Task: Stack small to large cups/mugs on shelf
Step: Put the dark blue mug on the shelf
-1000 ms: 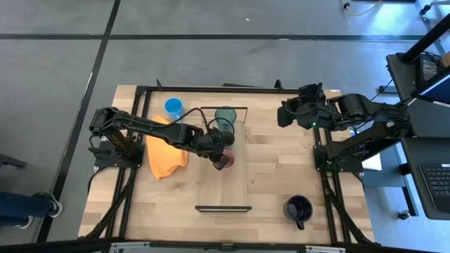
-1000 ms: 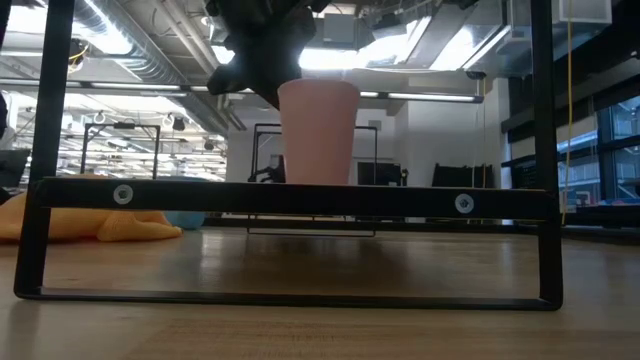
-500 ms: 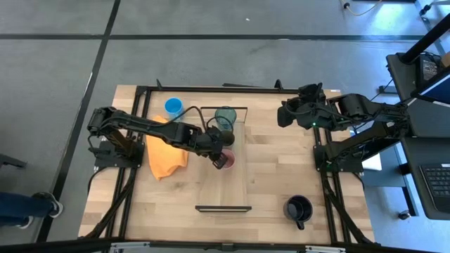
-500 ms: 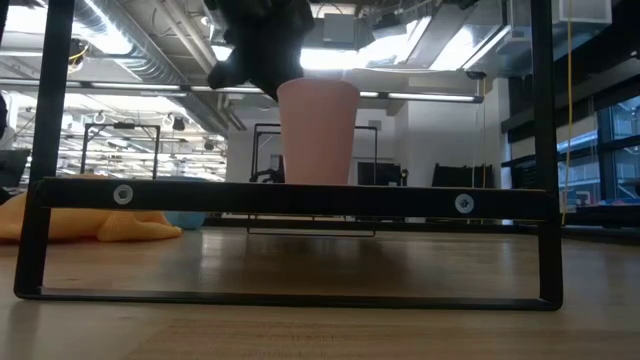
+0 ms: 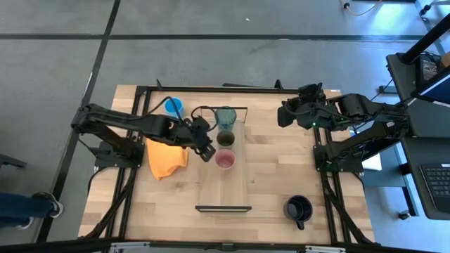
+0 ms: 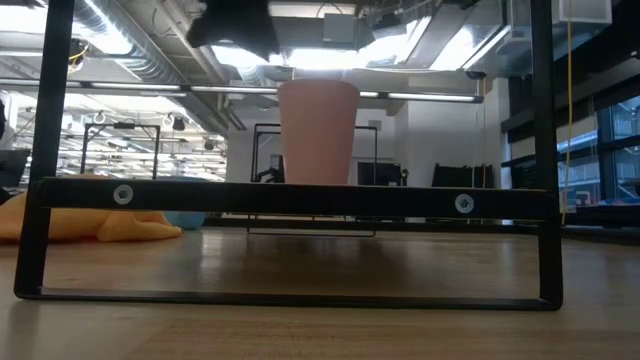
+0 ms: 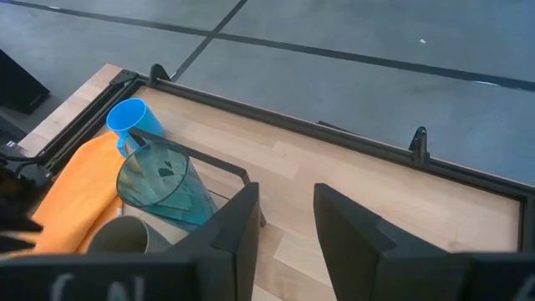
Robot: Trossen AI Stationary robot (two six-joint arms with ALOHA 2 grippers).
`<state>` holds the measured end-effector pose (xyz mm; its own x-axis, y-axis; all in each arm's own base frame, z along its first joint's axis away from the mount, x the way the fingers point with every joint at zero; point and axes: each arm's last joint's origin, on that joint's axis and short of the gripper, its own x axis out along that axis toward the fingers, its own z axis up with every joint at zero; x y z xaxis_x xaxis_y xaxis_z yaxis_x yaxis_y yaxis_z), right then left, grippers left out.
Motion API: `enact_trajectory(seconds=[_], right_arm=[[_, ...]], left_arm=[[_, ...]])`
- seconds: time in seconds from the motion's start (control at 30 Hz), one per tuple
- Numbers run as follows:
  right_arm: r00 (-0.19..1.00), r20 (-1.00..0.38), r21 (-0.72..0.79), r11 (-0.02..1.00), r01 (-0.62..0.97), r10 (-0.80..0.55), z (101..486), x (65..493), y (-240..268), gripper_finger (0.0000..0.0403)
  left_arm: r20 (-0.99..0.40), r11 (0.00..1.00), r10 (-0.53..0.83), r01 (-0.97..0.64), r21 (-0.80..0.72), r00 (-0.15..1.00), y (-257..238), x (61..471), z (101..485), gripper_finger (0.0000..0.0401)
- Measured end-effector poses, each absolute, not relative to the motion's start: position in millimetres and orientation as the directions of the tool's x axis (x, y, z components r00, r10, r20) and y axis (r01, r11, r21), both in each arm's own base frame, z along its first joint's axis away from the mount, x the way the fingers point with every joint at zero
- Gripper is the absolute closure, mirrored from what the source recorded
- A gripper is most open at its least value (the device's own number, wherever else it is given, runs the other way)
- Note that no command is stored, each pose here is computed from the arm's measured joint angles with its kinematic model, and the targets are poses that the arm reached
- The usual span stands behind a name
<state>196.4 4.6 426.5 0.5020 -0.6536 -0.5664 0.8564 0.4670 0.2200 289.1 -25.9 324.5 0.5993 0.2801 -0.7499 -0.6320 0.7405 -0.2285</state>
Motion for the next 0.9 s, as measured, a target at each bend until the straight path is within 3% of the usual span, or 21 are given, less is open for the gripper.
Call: enact_trajectory(seconds=[0.23, 0.43, 0.7, 0.9], right_arm=[[0.502, -0.566, 0.222, 0.466, 0.856, -0.654, 427, 196, 5, 0.0286], [0.503, -0.565, 0.224, 0.466, 0.856, -0.653, 427, 197, 5, 0.0286], [0.518, -0.591, 0.234, 0.483, 0.844, -0.618, 426, 197, 6, 0.0286], [0.558, -0.653, 0.255, 0.545, 0.799, -0.512, 424, 199, 9, 0.0286]], left_arm=[[-0.834, 0.713, 0.404, -0.7, 0.029, 0.376, -17, 263, 316, 0.0329], [-0.843, 0.677, 0.437, -0.731, 0.078, 0.314, -1, 260, 315, 0.0329], [-0.828, 0.772, 0.311, -0.632, -0.066, 0.467, -6, 272, 321, 0.0329], [-0.755, 0.809, 0.274, -0.568, -0.154, 0.595, -14, 270, 338, 0.0329]])
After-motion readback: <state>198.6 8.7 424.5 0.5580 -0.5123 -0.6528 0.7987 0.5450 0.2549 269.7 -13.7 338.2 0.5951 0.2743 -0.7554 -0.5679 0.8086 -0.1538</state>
